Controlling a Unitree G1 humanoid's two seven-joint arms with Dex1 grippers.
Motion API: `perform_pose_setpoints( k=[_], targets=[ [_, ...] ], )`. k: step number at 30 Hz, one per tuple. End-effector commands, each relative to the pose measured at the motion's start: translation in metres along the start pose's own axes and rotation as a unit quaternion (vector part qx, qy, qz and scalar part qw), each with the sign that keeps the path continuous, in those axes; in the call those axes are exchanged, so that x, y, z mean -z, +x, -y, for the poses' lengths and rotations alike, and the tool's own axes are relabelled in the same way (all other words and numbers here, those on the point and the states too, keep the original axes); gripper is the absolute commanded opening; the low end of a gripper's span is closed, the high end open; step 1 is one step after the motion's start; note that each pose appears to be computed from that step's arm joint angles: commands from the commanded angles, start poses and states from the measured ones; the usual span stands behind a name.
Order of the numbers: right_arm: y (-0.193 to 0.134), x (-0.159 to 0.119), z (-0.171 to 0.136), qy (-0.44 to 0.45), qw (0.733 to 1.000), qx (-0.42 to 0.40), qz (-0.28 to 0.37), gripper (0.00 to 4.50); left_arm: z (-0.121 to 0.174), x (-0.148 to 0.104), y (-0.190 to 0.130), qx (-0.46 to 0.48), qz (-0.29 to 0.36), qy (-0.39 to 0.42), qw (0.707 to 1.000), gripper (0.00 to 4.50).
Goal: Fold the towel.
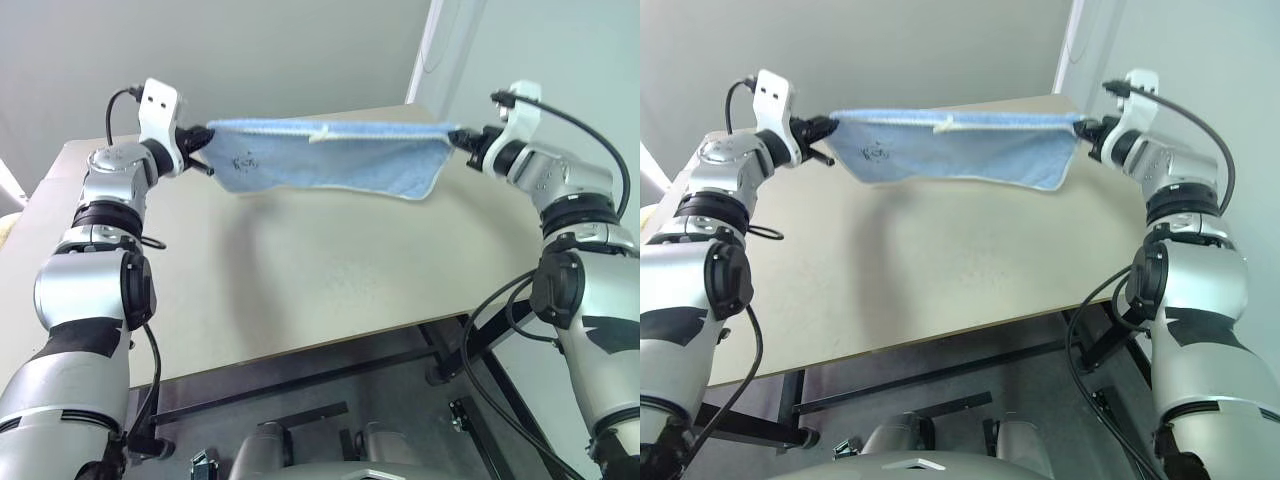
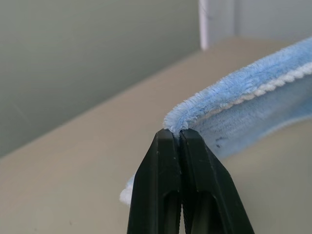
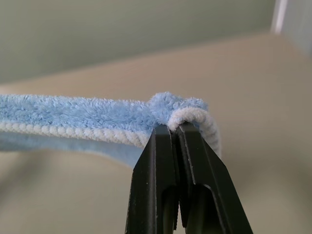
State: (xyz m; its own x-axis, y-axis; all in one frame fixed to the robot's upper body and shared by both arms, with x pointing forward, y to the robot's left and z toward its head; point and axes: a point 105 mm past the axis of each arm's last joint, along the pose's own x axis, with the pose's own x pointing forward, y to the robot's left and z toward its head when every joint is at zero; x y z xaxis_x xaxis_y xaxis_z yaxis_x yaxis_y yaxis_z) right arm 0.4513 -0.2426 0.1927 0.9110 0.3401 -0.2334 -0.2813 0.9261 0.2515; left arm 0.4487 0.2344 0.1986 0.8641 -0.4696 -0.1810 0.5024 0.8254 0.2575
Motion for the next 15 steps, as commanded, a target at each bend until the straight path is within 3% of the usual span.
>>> perform_pose_setpoints(
  k=[1, 8, 15],
  targets=[
    [-0.015, 0.007, 0.003, 0.016, 1.0, -0.012, -0.018, 0.02, 0.001, 0.02, -0.022, 0.059, -0.028, 0.021, 0.998, 0.0],
    [-0.057, 0.079, -0.014, 0.047, 0.994, -0.027, -0.098, 0.02, -0.004, 0.084, -0.081, 0.096, -0.096, 0.002, 0.991, 0.0],
    [-0.108, 0.125, -0.025, 0.046, 0.983, -0.04, -0.176, 0.02, 0.003, 0.104, -0.117, 0.128, -0.128, 0.005, 0.983, 0.0]
  ],
)
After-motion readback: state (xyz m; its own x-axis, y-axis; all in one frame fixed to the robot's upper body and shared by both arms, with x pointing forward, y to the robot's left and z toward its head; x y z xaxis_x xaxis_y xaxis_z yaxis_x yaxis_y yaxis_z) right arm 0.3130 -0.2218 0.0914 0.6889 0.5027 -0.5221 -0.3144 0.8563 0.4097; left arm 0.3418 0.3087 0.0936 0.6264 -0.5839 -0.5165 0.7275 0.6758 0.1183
